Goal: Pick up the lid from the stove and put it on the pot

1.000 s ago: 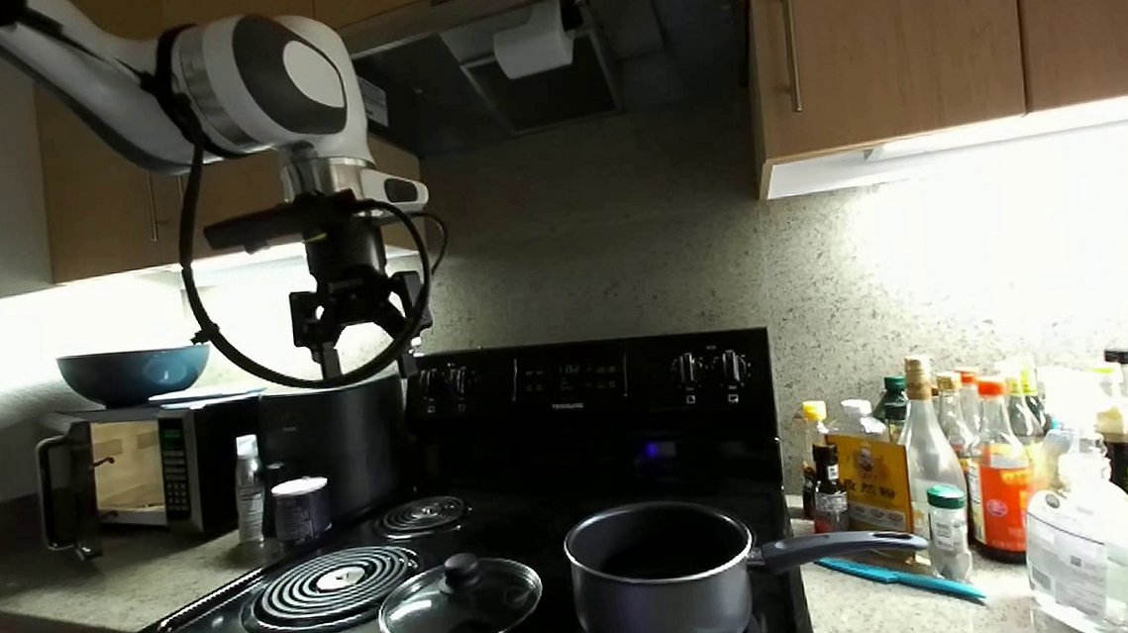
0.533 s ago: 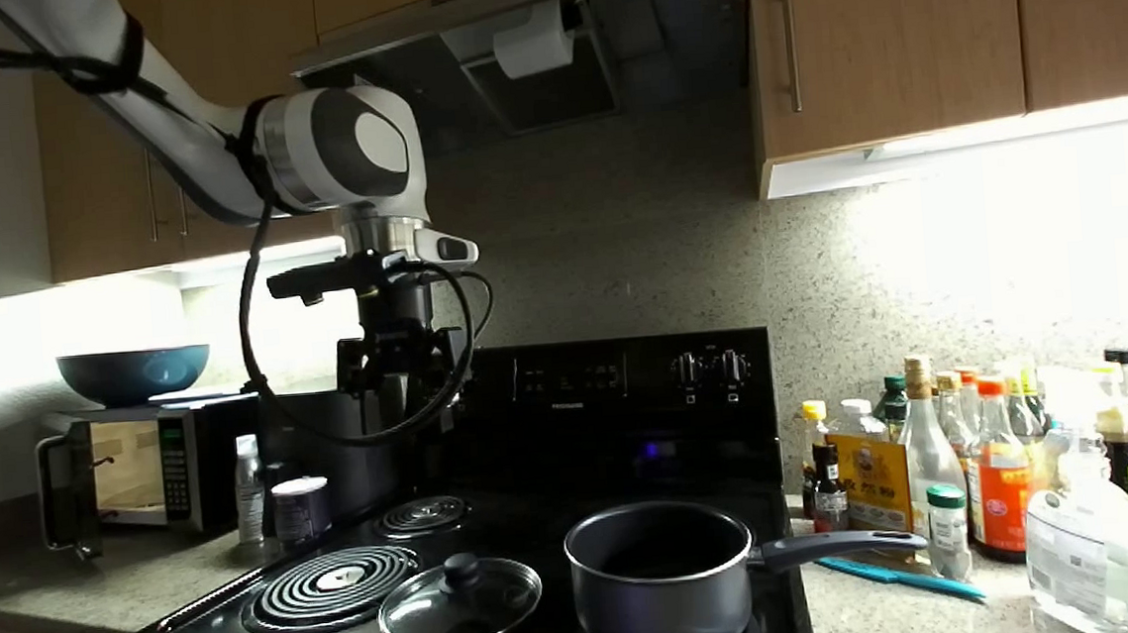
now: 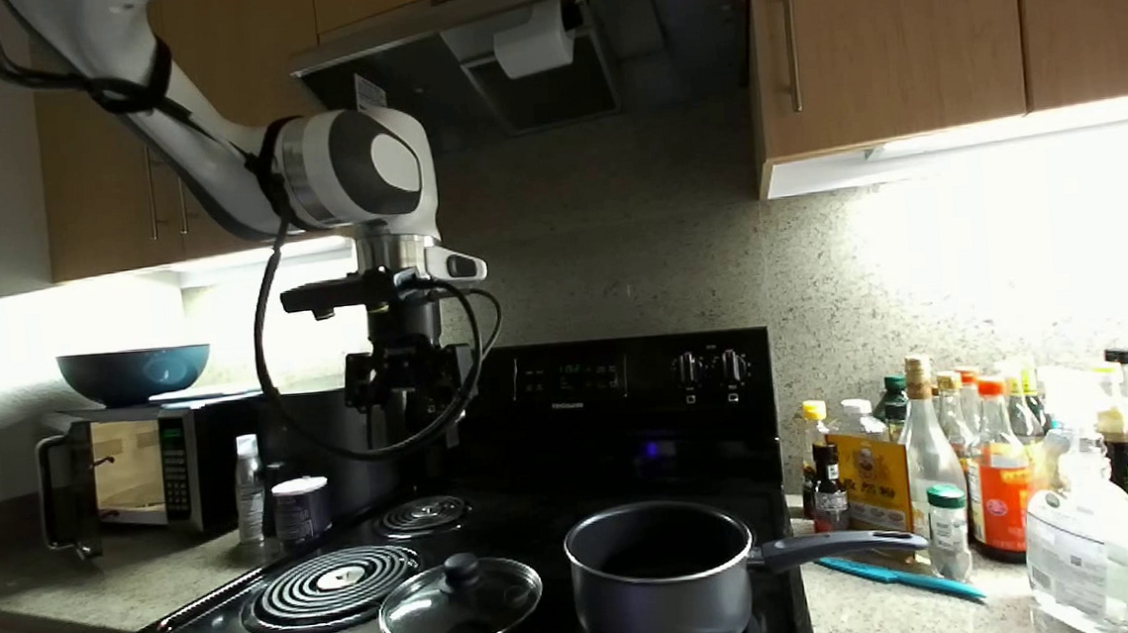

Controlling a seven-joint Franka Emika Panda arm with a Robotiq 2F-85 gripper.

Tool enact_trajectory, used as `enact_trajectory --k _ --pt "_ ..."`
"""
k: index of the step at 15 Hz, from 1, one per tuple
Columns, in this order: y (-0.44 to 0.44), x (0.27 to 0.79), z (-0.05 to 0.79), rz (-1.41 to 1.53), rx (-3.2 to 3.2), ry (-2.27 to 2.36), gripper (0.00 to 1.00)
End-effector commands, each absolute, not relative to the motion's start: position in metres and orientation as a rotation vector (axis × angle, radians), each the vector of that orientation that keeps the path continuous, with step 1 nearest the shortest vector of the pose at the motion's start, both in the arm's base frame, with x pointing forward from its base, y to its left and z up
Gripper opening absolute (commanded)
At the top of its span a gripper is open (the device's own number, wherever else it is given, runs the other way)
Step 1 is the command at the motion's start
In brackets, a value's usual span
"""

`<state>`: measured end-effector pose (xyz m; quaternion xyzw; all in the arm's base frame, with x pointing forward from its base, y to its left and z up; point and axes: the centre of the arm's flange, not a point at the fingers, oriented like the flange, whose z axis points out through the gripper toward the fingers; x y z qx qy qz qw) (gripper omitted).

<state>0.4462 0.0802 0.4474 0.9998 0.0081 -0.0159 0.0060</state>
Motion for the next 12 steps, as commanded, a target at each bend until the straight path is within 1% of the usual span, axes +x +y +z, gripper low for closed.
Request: enact_trajectory --k 1,7,8,12 --pt "0.073 0.486 0.414 -0.167 3.127 -0.006 1.0" --pt "0.064 0.519 0.371 -0.346 3.108 -0.056 1.0" --pt "0.067 0.503 0.375 -0.289 3.127 -0.034 1.0" --pt "0.067 0.508 0.369 -0.302 3.126 -0.035 1.0"
